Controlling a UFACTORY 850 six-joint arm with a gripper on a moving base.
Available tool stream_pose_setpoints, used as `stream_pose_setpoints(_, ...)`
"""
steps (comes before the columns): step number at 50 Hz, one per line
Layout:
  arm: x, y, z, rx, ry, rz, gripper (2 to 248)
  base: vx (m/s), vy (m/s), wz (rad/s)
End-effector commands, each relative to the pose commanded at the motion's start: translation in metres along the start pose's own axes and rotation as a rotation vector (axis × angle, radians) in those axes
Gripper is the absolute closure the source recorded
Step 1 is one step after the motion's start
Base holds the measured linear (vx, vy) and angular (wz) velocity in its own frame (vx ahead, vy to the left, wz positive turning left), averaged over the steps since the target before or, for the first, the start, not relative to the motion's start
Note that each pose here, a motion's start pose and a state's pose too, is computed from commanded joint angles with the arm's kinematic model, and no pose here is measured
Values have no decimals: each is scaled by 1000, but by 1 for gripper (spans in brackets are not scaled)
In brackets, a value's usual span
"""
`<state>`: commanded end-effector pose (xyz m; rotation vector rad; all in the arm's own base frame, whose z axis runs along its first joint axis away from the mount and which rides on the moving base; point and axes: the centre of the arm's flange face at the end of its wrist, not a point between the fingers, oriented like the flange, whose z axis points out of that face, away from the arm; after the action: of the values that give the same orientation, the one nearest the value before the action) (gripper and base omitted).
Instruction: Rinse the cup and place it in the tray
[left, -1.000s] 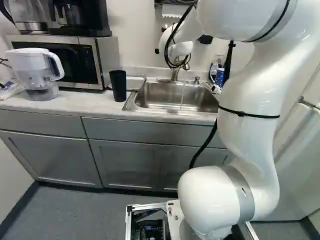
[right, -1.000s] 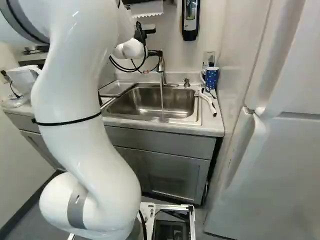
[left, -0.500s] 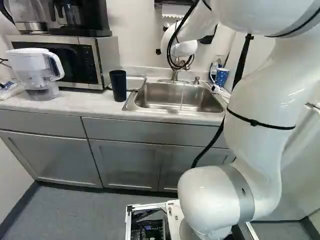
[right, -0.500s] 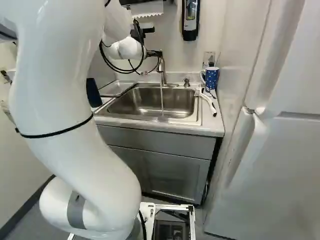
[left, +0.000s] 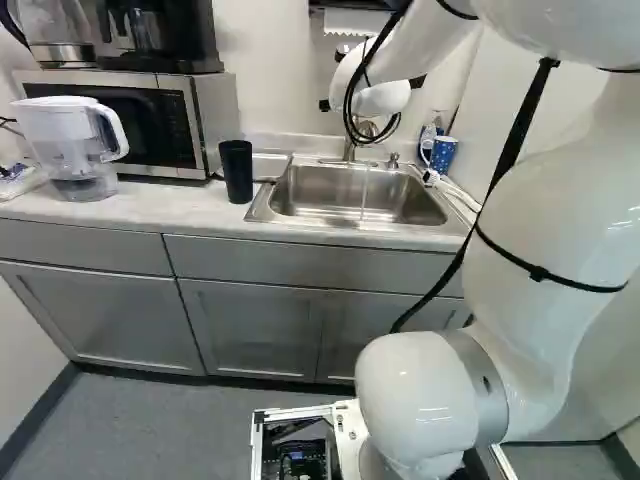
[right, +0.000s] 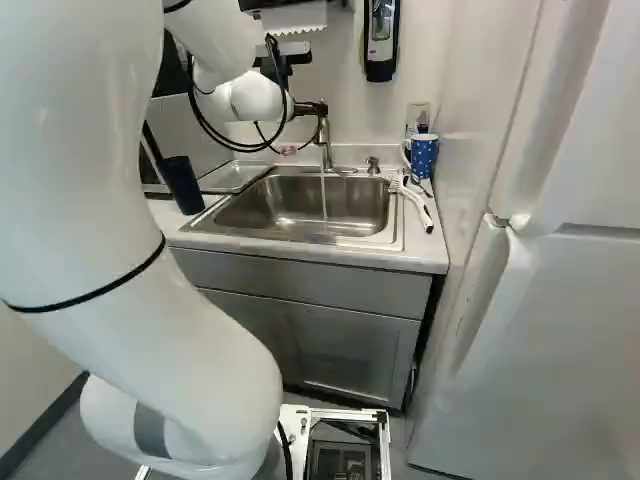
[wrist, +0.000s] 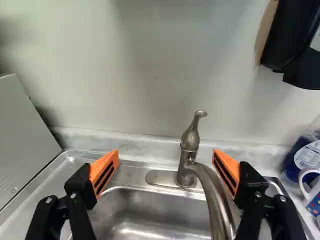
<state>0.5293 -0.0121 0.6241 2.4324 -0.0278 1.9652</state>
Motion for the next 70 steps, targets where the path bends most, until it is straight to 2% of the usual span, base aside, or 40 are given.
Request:
stream_pose_setpoints(22, -10, 15, -43, -30, -2, 6, 3, 0, 0, 0)
stream_pose_setpoints(40, -24, 26, -78, -57, -47, 14, 3, 0, 0, 0)
stream_pose_setpoints(58, -50, 35, -114, -81, -200, 26, 3, 0, 0, 0)
stream_pose_setpoints(70, -60, 34, -117, -80, -326, 31, 3, 0, 0, 0)
